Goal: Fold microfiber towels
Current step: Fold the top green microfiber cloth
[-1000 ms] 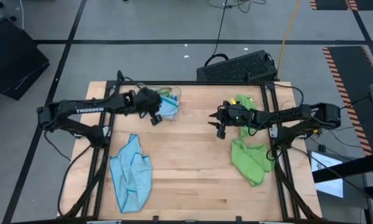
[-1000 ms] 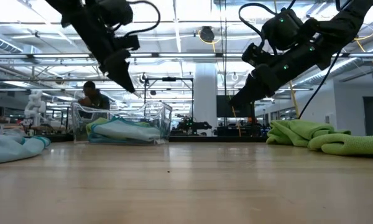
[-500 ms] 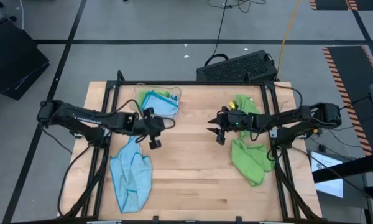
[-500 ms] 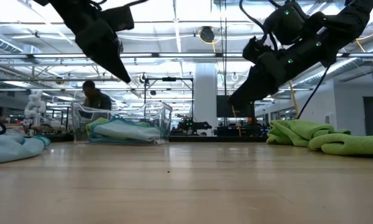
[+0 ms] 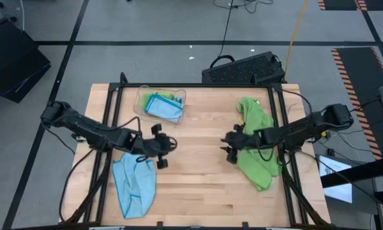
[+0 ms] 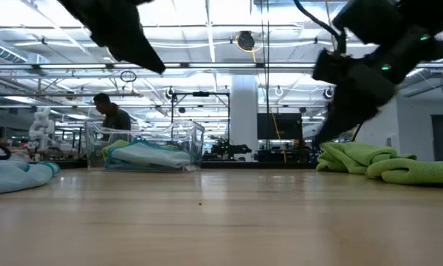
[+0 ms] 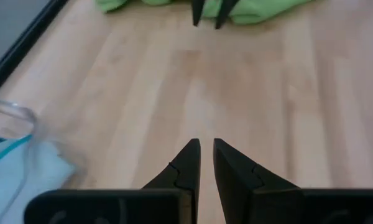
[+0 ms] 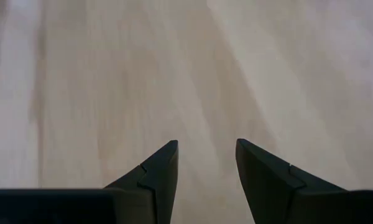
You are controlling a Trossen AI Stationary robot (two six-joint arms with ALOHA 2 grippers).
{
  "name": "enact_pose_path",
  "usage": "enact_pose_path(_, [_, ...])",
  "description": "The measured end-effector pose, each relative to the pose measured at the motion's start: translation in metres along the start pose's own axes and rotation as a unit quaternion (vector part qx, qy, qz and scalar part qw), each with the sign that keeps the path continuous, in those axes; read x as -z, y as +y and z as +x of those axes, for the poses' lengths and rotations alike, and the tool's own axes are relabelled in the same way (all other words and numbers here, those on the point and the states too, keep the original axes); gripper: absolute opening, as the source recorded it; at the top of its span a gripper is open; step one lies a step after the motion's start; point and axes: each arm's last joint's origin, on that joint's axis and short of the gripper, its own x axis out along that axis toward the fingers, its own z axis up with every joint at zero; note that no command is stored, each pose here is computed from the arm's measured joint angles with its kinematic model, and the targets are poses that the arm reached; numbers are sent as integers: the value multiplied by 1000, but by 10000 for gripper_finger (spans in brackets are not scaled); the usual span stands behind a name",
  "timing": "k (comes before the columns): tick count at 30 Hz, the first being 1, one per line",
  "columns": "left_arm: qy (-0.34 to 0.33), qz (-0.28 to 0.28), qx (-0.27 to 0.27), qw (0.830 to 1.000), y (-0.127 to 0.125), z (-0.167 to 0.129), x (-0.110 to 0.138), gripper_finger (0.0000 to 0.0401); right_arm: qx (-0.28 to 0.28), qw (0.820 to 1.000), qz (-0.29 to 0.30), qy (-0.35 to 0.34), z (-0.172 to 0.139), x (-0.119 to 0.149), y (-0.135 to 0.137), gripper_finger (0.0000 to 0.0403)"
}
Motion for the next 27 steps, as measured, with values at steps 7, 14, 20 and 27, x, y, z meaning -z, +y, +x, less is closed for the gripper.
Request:
enact_pose_path(7, [-46,21,8,999,-42,8,6,47,124,990,-4,65,-39,32,4,155])
enact_pose_path(14, [-61,36,30,997,-59,24,11,47,191,979,-30,63,-58,49,0,155])
enact_pose_path(20, [-63,18,31,997,-59,27,11,47,244,967,-46,61,-55,68,-12,155])
enact_pose_path(27, [-63,25,37,997,-64,24,13,47,304,950,-47,47,-49,83,-29,155])
